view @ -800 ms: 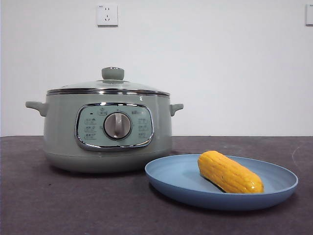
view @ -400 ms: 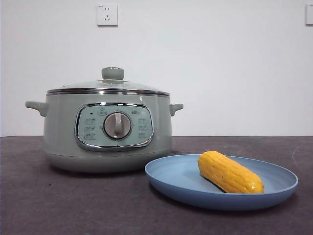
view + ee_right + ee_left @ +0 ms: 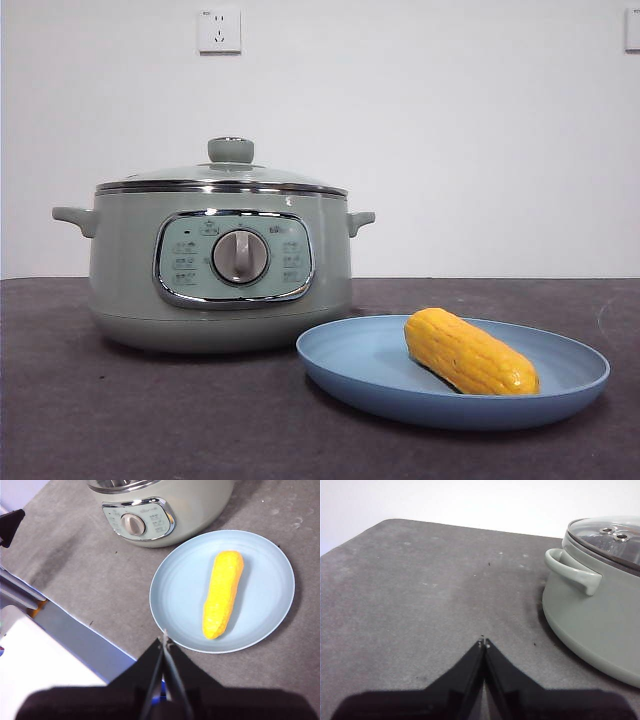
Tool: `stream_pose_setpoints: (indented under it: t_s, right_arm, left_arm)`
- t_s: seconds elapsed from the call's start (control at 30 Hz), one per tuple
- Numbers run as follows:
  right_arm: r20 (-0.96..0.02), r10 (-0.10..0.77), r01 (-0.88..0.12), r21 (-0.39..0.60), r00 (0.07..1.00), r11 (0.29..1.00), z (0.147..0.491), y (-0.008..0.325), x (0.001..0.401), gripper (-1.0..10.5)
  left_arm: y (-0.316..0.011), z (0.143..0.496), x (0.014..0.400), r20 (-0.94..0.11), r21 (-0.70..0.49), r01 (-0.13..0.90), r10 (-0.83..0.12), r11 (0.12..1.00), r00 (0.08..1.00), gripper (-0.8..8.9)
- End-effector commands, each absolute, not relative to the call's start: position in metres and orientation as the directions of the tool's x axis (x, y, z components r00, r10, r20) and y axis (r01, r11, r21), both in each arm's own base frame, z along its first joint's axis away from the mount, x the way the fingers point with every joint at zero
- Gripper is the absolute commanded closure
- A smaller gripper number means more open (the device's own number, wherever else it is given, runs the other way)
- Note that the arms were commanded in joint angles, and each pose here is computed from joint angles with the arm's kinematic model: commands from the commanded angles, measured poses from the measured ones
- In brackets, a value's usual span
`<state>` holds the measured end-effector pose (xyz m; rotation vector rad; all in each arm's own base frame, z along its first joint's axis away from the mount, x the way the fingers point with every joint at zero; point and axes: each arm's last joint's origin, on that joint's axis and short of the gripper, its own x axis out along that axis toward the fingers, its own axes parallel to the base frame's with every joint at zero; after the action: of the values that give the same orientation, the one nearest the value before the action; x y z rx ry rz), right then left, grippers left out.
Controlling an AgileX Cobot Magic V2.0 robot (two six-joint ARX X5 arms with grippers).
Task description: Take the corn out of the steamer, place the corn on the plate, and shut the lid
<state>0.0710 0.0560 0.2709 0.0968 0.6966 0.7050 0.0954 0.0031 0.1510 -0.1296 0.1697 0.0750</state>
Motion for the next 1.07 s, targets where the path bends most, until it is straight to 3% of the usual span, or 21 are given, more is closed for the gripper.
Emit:
stream_pose_setpoints:
  t_s: [0.03,0.23,0.37,0.53,0.7,0.87,1.07]
  right_arm:
    - [-0.536,0.606,-0.583,0.240,0.588,0.777,0.272,0.055,0.072,9.5]
    - [-0.294,0.561,-0.550,0.126,0.774,0.825,0.294,0.043,0.075,9.5]
    - [-0.248,0.419,-0.416,0.068,0.874,0.907,0.296,0.027,0.076,9.5]
    - [-0.186,0.260,-0.262,0.015,0.948,0.965,0.273,0.013,0.078,9.5]
    - [-0.052,0.201,-0.201,0.012,0.978,0.980,0.234,0.008,0.085,9.5]
    - [-0.030,0.186,-0.185,0.029,0.982,0.982,0.194,0.008,0.089,9.5]
    - [-0.112,0.186,-0.175,0.101,0.976,0.979,0.157,0.008,0.095,9.5]
  left_arm:
    - [0.003,0.147,0.096,-0.178,-0.126,-0.094,0.071,0.988,0.982,8.17]
    - [0.003,0.147,0.096,-0.178,-0.126,-0.094,0.071,0.988,0.982,8.17]
    - [0.003,0.147,0.096,-0.178,-0.126,-0.094,0.071,0.988,0.982,8.17]
    - [0.003,0.147,0.096,-0.178,-0.126,-0.094,0.071,0.988,0.982,8.17]
    - [0.003,0.147,0.096,-0.178,-0.126,-0.094,0.071,0.988,0.982,8.17]
    - [0.003,0.147,0.096,-0.178,-0.126,-0.093,0.070,0.988,0.982,8.17]
    - [0.003,0.147,0.096,-0.177,-0.126,-0.093,0.070,0.988,0.982,8.17]
